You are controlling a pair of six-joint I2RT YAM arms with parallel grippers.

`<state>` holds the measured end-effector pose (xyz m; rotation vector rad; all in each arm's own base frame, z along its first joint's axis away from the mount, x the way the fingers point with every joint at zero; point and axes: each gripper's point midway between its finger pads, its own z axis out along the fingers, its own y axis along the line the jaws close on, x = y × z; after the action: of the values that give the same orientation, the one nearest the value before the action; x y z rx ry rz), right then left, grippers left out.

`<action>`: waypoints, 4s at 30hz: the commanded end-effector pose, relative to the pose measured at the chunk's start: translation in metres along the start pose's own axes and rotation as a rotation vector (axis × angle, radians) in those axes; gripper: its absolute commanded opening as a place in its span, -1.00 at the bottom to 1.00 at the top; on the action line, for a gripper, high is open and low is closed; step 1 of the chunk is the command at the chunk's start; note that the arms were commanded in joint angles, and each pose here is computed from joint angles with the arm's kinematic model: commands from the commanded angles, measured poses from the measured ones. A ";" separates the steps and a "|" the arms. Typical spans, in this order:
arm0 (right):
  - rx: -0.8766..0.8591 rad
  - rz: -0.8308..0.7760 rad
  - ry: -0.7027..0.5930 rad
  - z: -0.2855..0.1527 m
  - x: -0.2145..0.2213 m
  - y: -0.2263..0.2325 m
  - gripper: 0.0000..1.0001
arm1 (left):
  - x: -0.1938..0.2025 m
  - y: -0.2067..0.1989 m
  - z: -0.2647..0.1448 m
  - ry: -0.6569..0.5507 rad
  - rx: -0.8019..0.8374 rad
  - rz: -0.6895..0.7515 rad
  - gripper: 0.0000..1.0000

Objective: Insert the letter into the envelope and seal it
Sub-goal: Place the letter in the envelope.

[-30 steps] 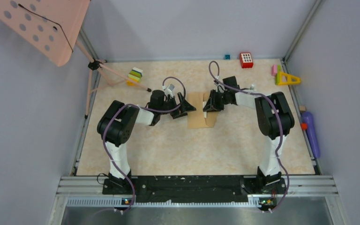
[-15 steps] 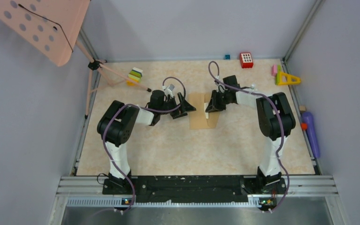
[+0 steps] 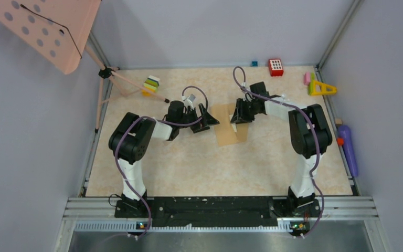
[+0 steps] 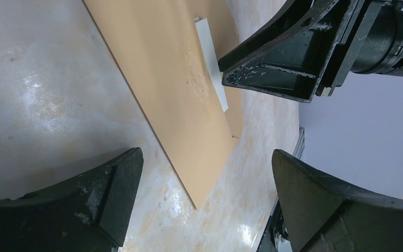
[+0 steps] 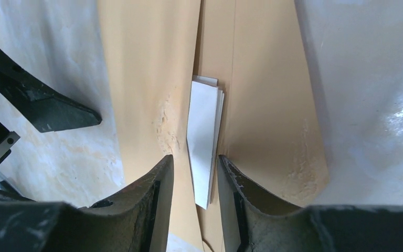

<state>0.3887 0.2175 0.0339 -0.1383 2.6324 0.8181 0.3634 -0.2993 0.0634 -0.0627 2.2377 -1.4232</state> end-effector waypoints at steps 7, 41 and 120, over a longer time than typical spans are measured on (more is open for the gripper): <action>0.006 -0.076 -0.111 -0.021 -0.035 0.023 -0.24 | -0.019 -0.011 0.000 -0.017 0.023 0.051 0.97; 0.001 -0.022 -0.112 0.013 -0.041 0.013 -0.16 | -0.034 0.006 0.027 0.036 -0.074 0.064 0.97; 0.133 -0.139 -0.321 -0.097 -0.074 -0.015 0.16 | -0.058 0.011 0.056 0.086 -0.080 0.115 0.97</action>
<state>0.4363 0.1742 0.1287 -0.1505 2.3259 0.6403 0.4331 -0.3237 0.0647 0.0673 2.2991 -1.3315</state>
